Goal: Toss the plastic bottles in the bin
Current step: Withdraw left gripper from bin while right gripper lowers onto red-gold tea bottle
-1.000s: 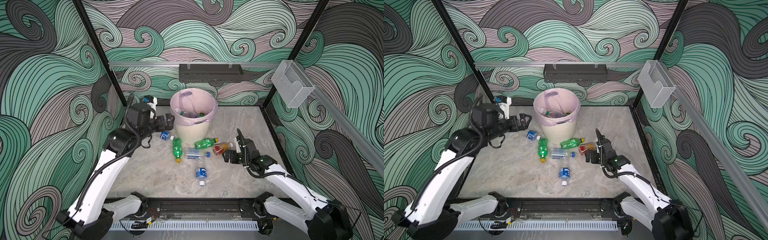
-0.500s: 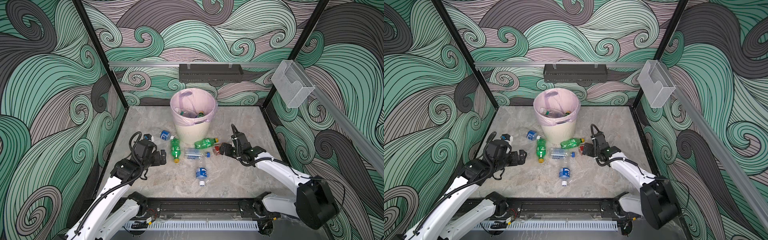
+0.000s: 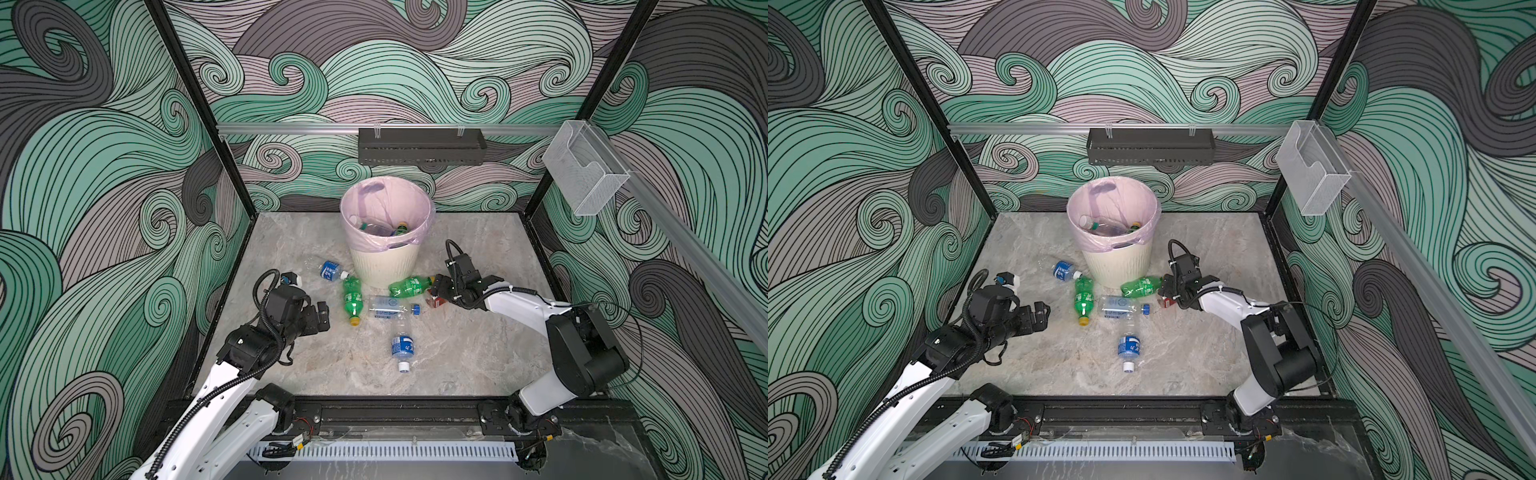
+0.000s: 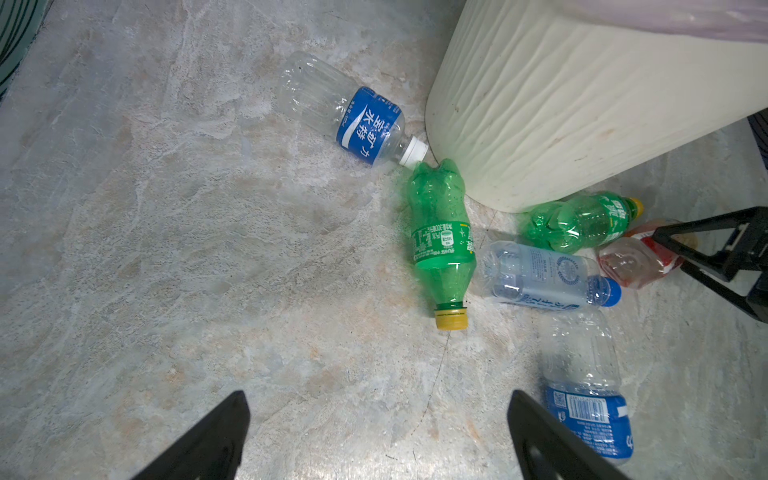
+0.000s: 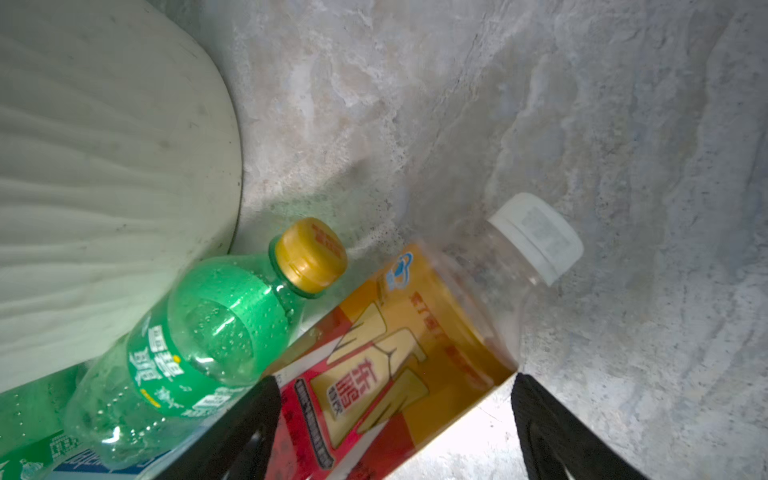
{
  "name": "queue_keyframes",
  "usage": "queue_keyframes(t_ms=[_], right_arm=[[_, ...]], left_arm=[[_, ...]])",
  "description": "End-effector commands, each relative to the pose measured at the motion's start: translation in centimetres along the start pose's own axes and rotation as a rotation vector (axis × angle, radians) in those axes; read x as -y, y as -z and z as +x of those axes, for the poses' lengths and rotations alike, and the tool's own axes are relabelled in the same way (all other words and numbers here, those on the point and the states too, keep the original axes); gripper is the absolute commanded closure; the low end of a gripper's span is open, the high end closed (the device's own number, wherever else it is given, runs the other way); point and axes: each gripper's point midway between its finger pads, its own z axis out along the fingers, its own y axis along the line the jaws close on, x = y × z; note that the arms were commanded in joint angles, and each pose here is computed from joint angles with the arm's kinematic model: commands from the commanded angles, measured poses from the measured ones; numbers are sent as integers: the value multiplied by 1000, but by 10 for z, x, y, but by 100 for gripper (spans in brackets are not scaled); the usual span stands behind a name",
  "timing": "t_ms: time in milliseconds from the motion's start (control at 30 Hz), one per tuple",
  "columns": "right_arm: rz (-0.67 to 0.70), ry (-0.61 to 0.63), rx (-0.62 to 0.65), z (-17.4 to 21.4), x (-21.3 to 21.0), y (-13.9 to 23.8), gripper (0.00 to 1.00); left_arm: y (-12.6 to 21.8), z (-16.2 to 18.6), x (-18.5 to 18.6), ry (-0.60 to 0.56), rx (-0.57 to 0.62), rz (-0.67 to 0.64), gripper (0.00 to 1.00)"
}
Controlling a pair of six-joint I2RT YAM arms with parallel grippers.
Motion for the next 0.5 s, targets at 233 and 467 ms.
queue_keyframes(t_ms=[233, 467], right_arm=[[42, 58, -48, 3, 17, -19, 14], [30, 127, -76, 9, 17, -17, 25]], left_arm=[[7, -2, -13, 34, 42, -45, 1], [5, -1, -13, 36, 35, -50, 1]])
